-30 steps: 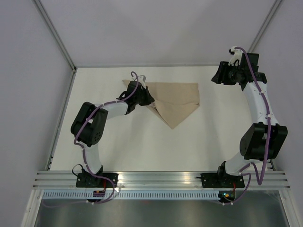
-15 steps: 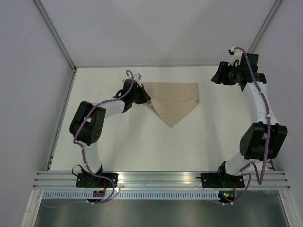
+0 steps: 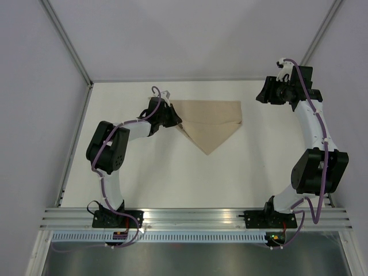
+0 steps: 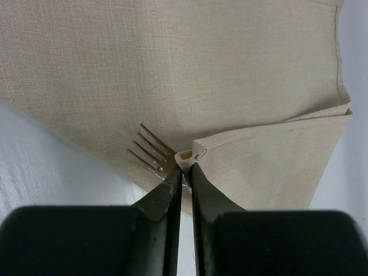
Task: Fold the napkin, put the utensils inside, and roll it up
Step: Fold the napkin
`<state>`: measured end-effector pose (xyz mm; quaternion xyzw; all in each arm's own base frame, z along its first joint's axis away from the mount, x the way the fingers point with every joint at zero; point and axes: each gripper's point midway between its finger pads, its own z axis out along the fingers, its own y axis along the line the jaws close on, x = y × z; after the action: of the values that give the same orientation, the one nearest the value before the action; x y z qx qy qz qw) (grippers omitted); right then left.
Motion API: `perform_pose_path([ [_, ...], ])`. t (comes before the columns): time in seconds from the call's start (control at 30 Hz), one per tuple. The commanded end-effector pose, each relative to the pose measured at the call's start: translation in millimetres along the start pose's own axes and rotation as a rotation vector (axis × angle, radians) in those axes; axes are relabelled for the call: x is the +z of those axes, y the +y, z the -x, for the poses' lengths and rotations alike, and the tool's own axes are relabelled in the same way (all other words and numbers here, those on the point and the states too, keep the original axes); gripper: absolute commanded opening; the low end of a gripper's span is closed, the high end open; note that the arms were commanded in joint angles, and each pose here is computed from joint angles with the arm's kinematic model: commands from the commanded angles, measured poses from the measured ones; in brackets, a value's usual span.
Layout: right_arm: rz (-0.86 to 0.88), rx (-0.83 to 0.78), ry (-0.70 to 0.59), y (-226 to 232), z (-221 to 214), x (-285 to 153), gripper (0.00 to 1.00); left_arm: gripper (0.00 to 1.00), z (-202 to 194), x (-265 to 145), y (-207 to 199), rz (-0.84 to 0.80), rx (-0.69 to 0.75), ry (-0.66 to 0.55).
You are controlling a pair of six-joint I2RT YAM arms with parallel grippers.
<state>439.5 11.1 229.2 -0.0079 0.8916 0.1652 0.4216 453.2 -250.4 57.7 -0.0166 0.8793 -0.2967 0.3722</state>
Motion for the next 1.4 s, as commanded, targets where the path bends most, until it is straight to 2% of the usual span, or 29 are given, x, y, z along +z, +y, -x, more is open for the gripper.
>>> perform_pose_path([
  [0.0, 0.013, -0.01, -0.009, 2.4, 1.6, 2.9, 0.56, 0.19, 27.1, -2.8, -5.5, -0.031, -0.037, -0.051],
  [0.03, 0.012, -0.008, -0.009, 2.2, 1.6, 2.9, 0.56, 0.3, 29.3, -3.7, -2.9, -0.025, -0.043, -0.054],
  [0.13, 0.01, -0.011, -0.009, 1.8, 1.6, 2.9, 0.56, 0.42, 45.0, -9.8, 8.0, 0.001, -0.064, -0.082],
  [0.27, 0.01, -0.013, -0.006, 1.6, 0.6, 3.1, 0.56, 0.51, 68.7, -23.2, 26.0, 0.034, -0.098, -0.134],
  [0.5, 0.022, -0.011, -0.005, 4.2, 0.4, 3.2, 0.56, 0.53, 111.6, -42.2, 94.1, 0.179, -0.216, -0.207],
  [0.6, 0.027, -0.013, -0.011, 5.8, 2.1, 1.5, 0.56, 0.51, 121.8, -36.2, 114.6, 0.214, -0.24, -0.195],
  [0.77, 0.031, -0.01, -0.009, 6.7, 2.0, 1.7, 0.56, 0.51, 141.3, -18.7, 124.7, 0.223, -0.22, -0.196],
  [0.83, 0.032, -0.012, -0.011, 7.3, 2.6, 2.0, 0.56, 0.51, 127.6, -8.4, 138.7, 0.256, -0.246, -0.144],
  [1.37, 0.04, -0.009, -0.004, 9.1, -0.5, 4.7, 0.56, 0.51, 126.4, 21.8, 157.7, 0.291, -0.307, -0.123],
])
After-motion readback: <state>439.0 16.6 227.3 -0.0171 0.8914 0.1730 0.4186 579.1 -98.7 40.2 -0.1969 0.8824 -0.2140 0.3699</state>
